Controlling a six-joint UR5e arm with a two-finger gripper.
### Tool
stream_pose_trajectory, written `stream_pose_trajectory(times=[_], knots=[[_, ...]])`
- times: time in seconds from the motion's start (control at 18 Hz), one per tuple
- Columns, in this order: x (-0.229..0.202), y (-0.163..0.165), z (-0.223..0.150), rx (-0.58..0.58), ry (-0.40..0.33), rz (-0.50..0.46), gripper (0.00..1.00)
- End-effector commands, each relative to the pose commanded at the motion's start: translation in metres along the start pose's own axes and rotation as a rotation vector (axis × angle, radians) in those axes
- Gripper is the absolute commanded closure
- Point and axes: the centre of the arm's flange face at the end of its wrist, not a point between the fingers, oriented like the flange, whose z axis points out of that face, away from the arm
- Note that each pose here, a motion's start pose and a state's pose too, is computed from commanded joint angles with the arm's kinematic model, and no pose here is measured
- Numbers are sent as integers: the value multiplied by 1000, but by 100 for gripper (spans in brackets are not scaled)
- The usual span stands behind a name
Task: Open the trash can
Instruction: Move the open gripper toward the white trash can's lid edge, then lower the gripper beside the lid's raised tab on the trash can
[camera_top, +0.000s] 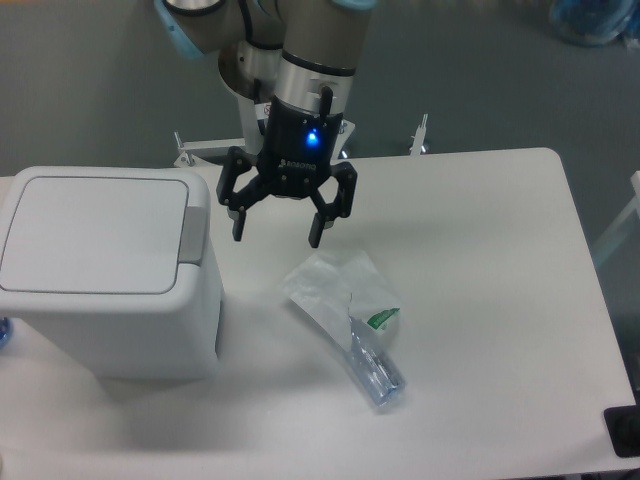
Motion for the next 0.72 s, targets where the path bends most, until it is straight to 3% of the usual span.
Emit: stream_pose_trajectory(times=[0.72], knots=[[12,2,11,-18,16,16,0]])
